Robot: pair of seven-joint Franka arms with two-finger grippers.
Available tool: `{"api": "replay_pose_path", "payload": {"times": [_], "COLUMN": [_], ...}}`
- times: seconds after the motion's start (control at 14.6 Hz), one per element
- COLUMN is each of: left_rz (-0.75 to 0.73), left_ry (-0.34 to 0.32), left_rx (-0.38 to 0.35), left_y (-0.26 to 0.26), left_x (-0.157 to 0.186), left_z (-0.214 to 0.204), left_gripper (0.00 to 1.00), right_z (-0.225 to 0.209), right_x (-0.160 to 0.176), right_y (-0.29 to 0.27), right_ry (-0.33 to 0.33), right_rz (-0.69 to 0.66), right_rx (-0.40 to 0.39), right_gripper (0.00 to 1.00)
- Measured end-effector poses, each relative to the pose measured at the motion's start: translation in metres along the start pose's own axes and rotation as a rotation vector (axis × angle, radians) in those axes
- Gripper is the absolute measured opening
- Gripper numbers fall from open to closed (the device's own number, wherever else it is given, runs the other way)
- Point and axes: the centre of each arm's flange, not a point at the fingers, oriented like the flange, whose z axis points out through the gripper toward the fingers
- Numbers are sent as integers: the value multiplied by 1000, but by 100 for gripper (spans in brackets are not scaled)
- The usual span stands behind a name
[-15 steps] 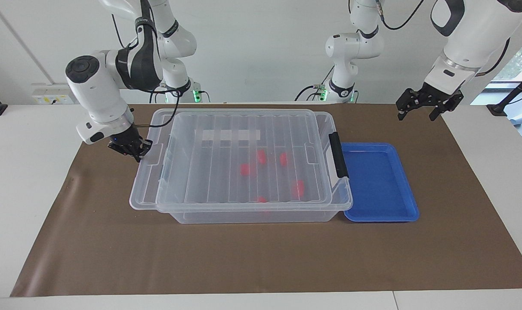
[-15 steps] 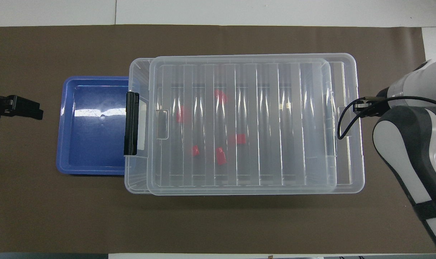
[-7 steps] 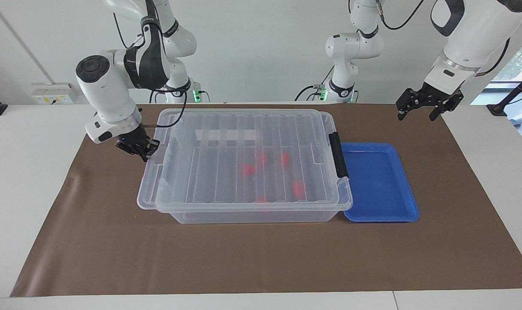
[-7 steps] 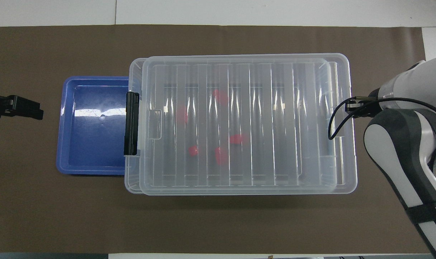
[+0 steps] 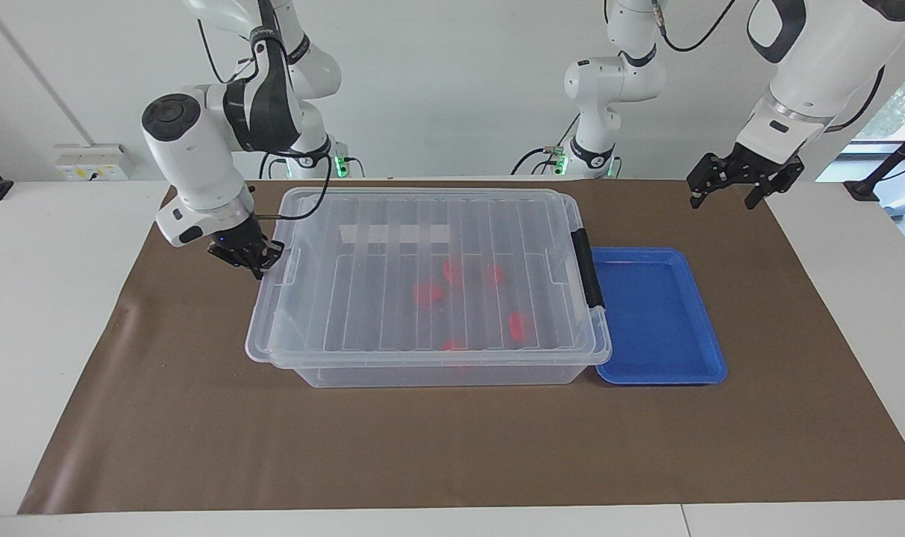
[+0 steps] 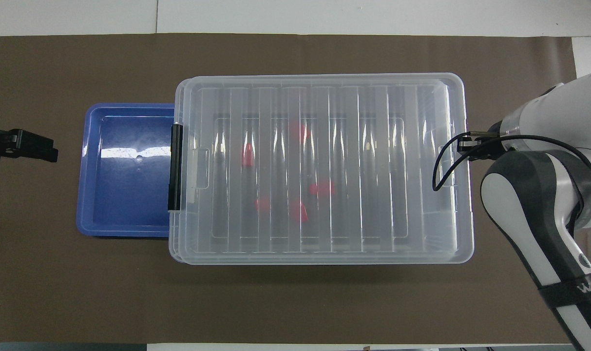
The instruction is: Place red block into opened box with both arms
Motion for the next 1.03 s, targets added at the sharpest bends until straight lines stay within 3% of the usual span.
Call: {"api": "replay_pose_path", "payload": {"times": [0.62,1.03], "left_rz": [0,0], "left_ry": [0,0], "left_rx": [0,0], "left_y": [0,0], "left_x": [0,0], "left_z": [0,0], "left_gripper": [100,100], "right_z": [-5,-93], "right_x": [0,-5], "right_y": [1,22], "right_ry": [-18,-81], "right_rz": [5,39], "right_rx": [-4,-15], "right_gripper": [1,1]}}
